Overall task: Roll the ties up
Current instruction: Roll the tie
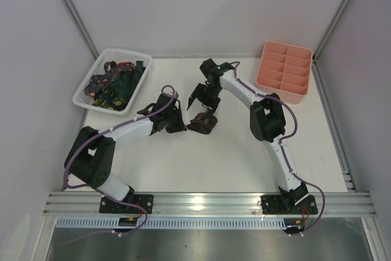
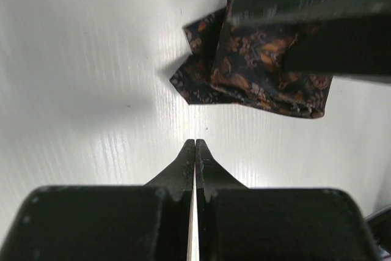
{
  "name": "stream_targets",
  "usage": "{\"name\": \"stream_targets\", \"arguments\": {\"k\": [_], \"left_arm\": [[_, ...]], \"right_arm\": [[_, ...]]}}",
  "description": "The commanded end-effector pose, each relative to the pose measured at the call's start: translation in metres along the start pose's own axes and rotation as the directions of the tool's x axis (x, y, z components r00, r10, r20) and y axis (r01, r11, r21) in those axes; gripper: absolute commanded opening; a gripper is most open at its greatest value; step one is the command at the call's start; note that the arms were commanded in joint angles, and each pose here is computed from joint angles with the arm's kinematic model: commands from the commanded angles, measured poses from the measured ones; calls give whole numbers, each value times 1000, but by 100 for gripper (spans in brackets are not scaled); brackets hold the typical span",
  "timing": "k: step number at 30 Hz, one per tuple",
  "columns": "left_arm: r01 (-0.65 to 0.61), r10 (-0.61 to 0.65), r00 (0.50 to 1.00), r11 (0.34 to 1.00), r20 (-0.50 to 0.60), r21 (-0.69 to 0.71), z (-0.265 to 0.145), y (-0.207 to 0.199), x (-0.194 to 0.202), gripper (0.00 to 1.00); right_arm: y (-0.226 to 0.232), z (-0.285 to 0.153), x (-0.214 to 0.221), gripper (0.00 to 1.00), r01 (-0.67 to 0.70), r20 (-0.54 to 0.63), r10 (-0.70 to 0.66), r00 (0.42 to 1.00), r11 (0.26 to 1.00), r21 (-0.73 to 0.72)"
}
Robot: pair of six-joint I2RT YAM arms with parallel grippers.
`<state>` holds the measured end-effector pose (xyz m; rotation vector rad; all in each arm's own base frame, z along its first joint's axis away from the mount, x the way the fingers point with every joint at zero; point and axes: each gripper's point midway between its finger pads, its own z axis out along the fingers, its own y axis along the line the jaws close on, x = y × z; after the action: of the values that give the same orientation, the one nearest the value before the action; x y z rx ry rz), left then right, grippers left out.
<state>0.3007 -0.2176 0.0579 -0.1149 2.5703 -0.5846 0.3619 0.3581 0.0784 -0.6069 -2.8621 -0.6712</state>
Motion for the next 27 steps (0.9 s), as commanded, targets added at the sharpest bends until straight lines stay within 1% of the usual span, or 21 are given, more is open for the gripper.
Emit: {"name": "stream_targets", "arguments": {"k": [1,5,7,8,9,10,11,14,15,16,17,18,19,20,21,22,25,27], "left_arm": [[27,-26,999,999,-25,33,-11,-7,1,0],[41,-40,999,999,-26,19,-19,-10,-2,1],[44,-44,999,999,-33,12,-20,-11,-2,1],[50,-50,998,999,-40,-1,-18,-10,-1,1],[64,-66,996,998,-64,-27,-19,-7,4,1],[65,-67,995,997,-68,-32,-19,-13,0,0],[71,-82,989,994,-124,-88,-15,-5,13,1],[96,-118,982,983,-145,-154,-15,-12,13,0],[116,-152,976,968,-154,-223,-17,-6,18,0],[112,-149,976,968,-157,-225,-19,-18,19,0],[115,-165,973,952,-158,-285,-23,-12,24,0],[152,-211,965,934,-158,-323,-19,-11,29,0],[155,-216,964,933,-157,-326,-19,-19,30,1],[161,-226,961,927,-161,-337,-17,-21,33,0],[181,-254,954,912,-162,-368,-15,-20,37,0],[172,-251,955,902,-156,-396,-10,-21,40,0],[180,-290,943,855,-161,-486,-3,-15,52,0],[210,-320,937,838,-141,-504,1,-15,53,0]], "right_arm": [[41,-31,-1,75,102,76,-92,993,984,-144],[53,-64,2,77,159,117,-137,984,964,-213],[52,-74,0,78,178,136,-151,979,960,-216],[53,-85,1,78,211,162,-177,971,952,-221],[46,-88,-10,77,215,192,-176,965,955,-206],[42,-94,-18,77,235,225,-190,956,952,-195],[37,-102,-29,77,280,278,-227,933,945,-168],[20,-114,-67,72,348,388,-289,875,933,-89],[8,-111,-86,65,388,435,-350,830,922,1],[2,-111,-101,58,400,461,-369,807,916,33],[-4,-107,-112,51,419,471,-403,784,905,76],[-8,-102,-118,36,440,469,-433,770,892,103],[-13,-94,-130,26,476,458,-486,744,867,146],[-15,-89,-136,18,490,458,-508,730,855,168],[-16,-86,-141,2,502,457,-531,714,843,194],[-18,-79,-147,0,526,444,-564,696,822,218],[-22,-69,-152,0,554,424,-594,684,800,230],[-26,-51,-150,0,579,380,-613,693,787,214]]}}
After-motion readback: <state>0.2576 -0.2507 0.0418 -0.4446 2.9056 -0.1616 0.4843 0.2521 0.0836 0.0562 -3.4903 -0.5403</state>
